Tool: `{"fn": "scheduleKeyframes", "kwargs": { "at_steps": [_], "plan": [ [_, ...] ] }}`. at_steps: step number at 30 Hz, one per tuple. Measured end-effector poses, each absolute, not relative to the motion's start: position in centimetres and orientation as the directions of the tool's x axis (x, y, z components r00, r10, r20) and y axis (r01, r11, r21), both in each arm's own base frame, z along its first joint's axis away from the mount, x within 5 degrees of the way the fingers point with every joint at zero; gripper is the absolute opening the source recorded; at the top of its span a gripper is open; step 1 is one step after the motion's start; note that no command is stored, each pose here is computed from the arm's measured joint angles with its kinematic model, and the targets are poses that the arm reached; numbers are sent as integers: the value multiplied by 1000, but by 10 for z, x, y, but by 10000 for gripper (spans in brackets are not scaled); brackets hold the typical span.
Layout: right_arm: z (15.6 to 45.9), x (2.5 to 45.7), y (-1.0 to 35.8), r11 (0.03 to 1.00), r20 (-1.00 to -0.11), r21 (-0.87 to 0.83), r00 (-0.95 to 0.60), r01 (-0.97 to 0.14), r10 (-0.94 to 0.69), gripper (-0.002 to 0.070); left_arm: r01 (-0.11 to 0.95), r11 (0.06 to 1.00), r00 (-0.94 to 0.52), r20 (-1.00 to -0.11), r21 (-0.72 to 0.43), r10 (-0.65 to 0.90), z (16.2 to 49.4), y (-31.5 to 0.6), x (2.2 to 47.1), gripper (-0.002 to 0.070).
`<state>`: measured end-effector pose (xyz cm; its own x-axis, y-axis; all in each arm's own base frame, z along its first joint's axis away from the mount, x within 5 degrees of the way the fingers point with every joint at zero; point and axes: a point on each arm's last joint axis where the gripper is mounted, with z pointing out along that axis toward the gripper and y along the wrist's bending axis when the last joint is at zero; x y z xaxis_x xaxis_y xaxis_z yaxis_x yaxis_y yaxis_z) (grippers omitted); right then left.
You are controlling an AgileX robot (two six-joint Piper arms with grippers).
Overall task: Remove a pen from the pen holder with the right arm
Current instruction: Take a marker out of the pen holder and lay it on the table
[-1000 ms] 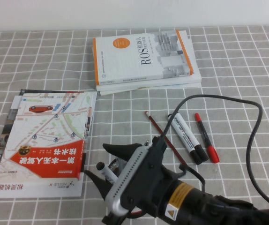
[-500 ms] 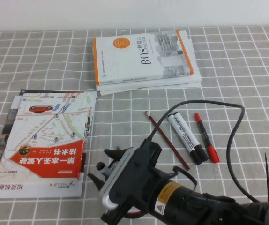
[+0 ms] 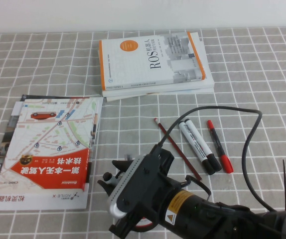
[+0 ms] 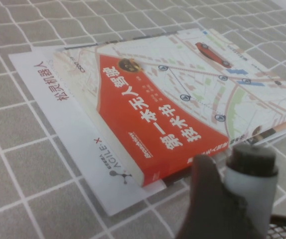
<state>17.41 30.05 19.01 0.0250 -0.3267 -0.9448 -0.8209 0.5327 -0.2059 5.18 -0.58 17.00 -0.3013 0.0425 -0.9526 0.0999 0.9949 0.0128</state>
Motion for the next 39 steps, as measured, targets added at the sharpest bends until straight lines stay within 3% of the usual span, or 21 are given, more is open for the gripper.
{"fn": "scheduleKeyframes", "kwargs": {
  "at_steps": [7,12,17,23,39],
  "plan": [
    [190,174,300,532,-944,-206,24,-821,-328,226,100,995,-301,-953,13,43,170,-6,52,-3],
    [190,174,301,532,-945,-206,25,-821,-327,89,100,995,-301,-953,13,43,170,-6,52,-3],
    [192,174,300,531,-944,-204,22,-823,-328,90,100,995,-301,-953,13,43,170,-6,52,-3],
    [215,170,295,539,-959,-196,45,-819,-281,90,100,995,-301,-953,13,43,170,-6,52,-3],
    [332,147,245,611,-992,-74,120,-788,35,89,100,995,-301,-953,13,43,170,-6,52,-3]
  ]
}}
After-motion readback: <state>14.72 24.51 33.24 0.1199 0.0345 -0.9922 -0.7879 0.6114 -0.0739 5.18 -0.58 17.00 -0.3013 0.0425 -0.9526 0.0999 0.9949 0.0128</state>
